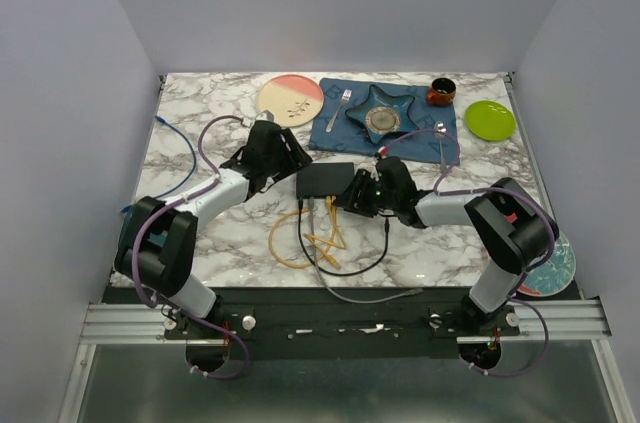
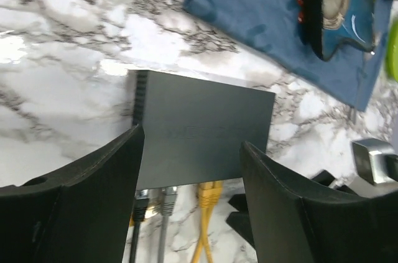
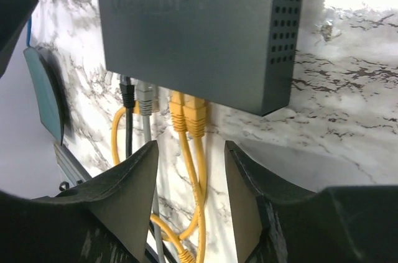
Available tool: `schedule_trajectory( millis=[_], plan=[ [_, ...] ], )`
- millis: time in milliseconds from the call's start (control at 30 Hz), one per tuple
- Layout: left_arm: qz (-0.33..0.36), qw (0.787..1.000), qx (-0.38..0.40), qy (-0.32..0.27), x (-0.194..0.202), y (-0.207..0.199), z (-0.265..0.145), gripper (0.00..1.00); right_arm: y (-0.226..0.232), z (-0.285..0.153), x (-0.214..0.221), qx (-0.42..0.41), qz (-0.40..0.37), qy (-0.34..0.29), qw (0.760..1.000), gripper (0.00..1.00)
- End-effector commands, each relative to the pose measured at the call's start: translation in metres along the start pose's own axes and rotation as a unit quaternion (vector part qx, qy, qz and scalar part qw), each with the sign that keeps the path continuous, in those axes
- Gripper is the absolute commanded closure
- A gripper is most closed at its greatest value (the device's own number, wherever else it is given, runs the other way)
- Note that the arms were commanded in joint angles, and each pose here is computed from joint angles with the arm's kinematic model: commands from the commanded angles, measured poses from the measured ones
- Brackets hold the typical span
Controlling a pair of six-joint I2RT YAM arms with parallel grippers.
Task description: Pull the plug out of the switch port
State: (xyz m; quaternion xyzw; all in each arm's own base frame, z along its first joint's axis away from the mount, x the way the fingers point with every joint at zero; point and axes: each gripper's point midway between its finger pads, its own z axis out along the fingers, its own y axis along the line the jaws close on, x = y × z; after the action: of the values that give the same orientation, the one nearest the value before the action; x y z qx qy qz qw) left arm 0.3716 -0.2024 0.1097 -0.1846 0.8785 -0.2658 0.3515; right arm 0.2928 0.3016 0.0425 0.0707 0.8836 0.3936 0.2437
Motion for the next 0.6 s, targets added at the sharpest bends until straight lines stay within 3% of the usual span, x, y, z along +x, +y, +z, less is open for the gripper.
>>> schedule_trajectory(
  millis=[0, 567],
  plan=[
    [0.022, 0.996, 0.067, 0.062, 0.028, -0.034, 0.019, 0.29, -0.007, 0.008, 0.004, -0.018, 0.036, 0.01, 0.999, 0.46],
    [0.024, 0.993, 0.037, 0.114, 0.062, -0.013, 0.049, 0.37, -0.011, 0.023, -0.009, -0.042, 0.112, -0.008, 0.993, 0.52]
  ],
)
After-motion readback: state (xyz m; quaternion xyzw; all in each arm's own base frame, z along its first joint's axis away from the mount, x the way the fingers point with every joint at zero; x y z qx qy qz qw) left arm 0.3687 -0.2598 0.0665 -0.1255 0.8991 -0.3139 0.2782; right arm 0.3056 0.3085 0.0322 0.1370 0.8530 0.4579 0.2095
